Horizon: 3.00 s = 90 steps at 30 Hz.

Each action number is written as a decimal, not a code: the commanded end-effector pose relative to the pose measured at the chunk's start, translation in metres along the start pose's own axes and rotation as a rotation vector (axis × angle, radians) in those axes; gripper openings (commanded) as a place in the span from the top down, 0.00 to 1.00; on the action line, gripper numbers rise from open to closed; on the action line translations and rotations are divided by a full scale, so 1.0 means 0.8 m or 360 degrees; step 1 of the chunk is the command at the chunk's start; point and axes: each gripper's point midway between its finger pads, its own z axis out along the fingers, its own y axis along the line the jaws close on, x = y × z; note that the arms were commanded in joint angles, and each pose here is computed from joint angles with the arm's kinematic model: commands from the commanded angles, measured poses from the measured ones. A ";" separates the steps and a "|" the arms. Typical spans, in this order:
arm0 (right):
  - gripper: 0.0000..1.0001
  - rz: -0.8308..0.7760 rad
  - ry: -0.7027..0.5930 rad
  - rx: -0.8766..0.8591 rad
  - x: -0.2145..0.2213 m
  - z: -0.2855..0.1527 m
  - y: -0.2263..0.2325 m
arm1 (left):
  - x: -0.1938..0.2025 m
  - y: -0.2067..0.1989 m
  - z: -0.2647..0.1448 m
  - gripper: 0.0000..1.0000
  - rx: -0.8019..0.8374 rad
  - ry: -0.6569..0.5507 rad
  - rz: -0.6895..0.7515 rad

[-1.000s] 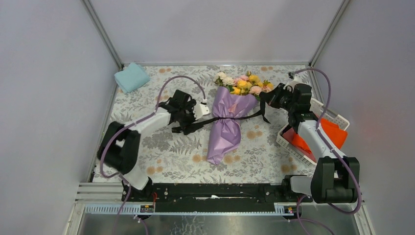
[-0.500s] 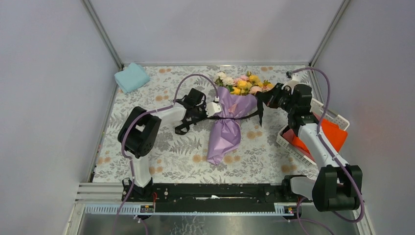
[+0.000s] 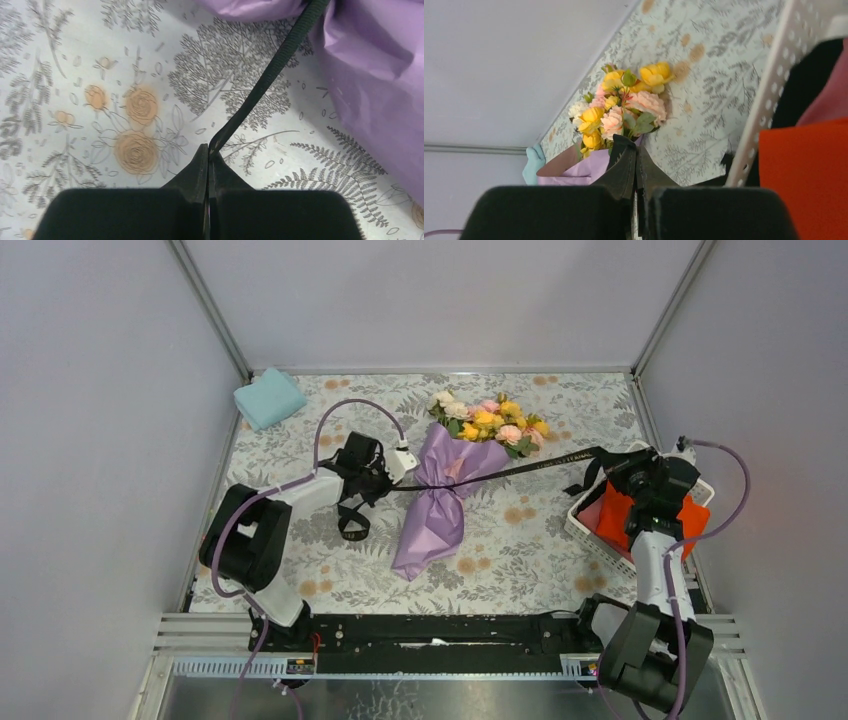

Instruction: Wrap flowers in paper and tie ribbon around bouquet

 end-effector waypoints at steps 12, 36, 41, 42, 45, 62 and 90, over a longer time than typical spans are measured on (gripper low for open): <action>1.00 -0.0548 0.0746 0.0045 0.205 0.062 0.054 | -0.017 -0.113 0.003 1.00 0.0328 0.0033 0.0155; 1.00 -0.1173 0.0789 0.0291 0.193 0.101 0.075 | -0.117 -0.132 -0.008 1.00 0.0429 -0.0152 0.0175; 1.00 -0.1075 0.0674 0.0311 0.166 0.027 0.066 | -0.105 -0.102 -0.042 1.00 0.0361 -0.0197 0.0097; 1.00 -0.1044 0.0714 0.0289 0.172 0.016 0.064 | -0.102 -0.091 -0.048 1.00 0.0319 -0.0198 0.0076; 1.00 -0.0913 0.0922 0.0226 0.213 -0.014 0.051 | -0.090 -0.056 -0.066 1.00 0.0219 -0.0220 -0.0032; 0.91 -0.0839 0.1405 -0.0120 0.291 -0.109 0.108 | -0.076 -0.062 -0.139 1.00 0.0378 -0.0296 -0.0181; 0.42 -0.1377 0.0267 -0.2620 0.448 -0.097 0.344 | -0.079 -0.097 -0.156 1.00 0.0571 -0.0402 -0.0083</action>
